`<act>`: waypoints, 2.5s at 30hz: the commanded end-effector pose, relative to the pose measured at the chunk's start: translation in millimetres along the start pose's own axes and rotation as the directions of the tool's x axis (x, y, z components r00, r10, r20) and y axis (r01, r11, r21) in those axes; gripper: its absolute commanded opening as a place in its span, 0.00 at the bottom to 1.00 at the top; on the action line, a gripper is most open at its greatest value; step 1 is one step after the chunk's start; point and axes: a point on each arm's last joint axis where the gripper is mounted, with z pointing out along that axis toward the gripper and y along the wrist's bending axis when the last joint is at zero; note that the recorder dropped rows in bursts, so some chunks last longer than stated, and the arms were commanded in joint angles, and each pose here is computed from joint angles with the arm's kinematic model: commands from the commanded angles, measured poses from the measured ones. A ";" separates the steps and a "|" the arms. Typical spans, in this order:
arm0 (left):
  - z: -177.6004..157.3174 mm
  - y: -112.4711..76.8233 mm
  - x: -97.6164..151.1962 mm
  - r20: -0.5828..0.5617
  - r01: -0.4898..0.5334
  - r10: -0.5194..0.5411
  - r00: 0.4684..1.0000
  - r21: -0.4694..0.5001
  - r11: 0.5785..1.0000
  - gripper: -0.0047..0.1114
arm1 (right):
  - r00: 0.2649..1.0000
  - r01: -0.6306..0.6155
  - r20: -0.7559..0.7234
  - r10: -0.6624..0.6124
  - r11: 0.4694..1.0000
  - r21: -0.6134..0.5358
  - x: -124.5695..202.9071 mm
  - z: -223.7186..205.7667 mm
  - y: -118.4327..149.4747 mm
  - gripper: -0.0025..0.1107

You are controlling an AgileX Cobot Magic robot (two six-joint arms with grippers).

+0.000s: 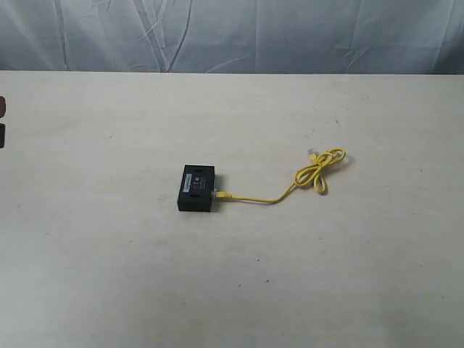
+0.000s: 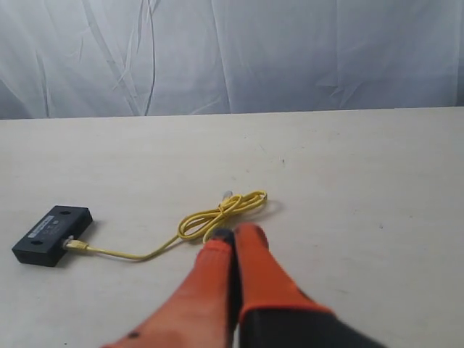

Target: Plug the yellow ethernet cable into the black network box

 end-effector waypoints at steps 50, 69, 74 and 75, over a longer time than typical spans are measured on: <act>-1.0 1.5 0.7 0.006 -0.005 0.005 1.000 -0.017 1.000 0.04 | 1.000 0.024 -0.004 -0.024 0.998 0.062 29.9 13.4 -6.7 0.02; -65.8 -13.2 20.2 0.075 -0.268 0.278 0.958 -0.118 0.956 0.04 | 1.000 0.015 -0.004 -0.015 0.998 0.059 29.9 13.4 -6.4 0.02; -67.3 -16.9 75.5 0.197 -0.246 0.296 0.935 -0.243 0.938 0.04 | 1.000 0.015 -0.004 -0.015 0.998 0.059 29.9 13.4 -6.4 0.02; -64.3 -16.8 87.4 0.212 -0.238 0.297 0.931 -0.263 0.935 0.04 | 1.000 0.015 -0.004 -0.015 0.998 0.059 29.9 13.4 -6.4 0.02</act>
